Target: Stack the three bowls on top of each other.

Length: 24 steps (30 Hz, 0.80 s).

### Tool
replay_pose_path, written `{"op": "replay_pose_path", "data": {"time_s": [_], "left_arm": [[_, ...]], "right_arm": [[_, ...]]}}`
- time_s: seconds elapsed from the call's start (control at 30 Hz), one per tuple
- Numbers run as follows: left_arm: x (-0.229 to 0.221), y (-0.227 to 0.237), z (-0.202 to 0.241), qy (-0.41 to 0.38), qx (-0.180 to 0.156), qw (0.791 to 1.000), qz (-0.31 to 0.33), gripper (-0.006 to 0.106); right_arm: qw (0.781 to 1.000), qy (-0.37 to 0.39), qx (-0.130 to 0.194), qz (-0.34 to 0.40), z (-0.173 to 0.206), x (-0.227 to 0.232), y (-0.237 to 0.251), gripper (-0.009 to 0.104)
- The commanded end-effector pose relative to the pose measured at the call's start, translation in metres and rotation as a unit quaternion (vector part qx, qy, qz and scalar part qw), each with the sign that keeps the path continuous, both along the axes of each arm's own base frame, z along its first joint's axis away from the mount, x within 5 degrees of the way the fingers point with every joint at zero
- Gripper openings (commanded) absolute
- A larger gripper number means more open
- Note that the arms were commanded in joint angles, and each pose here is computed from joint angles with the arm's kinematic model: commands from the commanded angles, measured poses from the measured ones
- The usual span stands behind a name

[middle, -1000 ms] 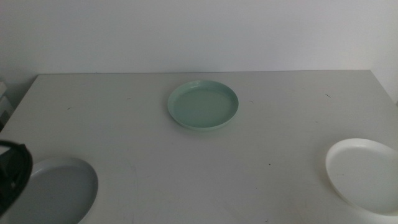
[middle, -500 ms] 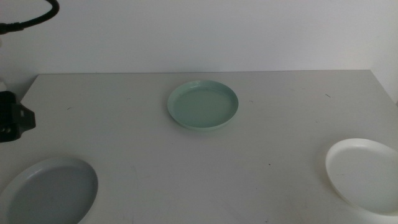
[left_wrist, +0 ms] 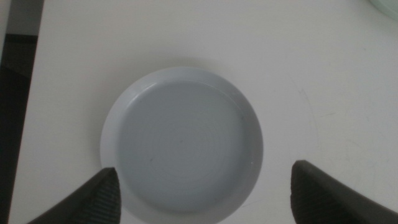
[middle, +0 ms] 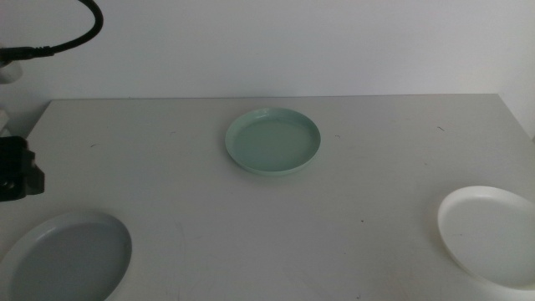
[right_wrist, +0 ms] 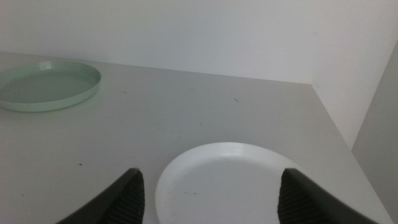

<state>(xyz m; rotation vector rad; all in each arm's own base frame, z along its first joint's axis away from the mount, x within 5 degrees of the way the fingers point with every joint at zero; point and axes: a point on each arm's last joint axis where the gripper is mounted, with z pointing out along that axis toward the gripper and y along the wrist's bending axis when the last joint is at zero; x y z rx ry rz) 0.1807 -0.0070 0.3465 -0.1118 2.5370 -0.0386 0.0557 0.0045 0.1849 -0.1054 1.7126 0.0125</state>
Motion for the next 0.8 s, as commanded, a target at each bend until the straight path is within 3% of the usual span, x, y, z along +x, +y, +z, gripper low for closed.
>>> {"op": "replay_pose_path", "data": {"time_s": [0.0, 0.17, 0.43, 0.77], "left_arm": [[0.002, 0.002, 0.014, -0.042, 0.006, 0.999, 0.005, 0.105], [0.0, 0.001, 0.014, -0.03, 0.005, 1.0, -0.001, 0.105], [0.009, 0.024, 0.026, 0.013, 0.034, 0.999, -0.013, 0.105], [0.039, 0.069, -0.002, 0.055, -0.029, 0.997, -0.052, 0.105]], "right_arm": [[0.998, -0.057, -0.001, -0.007, 0.011, -0.001, -0.001, 0.055], [0.998, -0.057, -0.001, -0.007, 0.011, -0.001, -0.001, 0.055], [0.998, -0.057, -0.001, -0.007, 0.011, -0.001, -0.001, 0.055], [0.998, -0.057, -0.001, -0.007, 0.011, -0.001, -0.001, 0.055]]}}
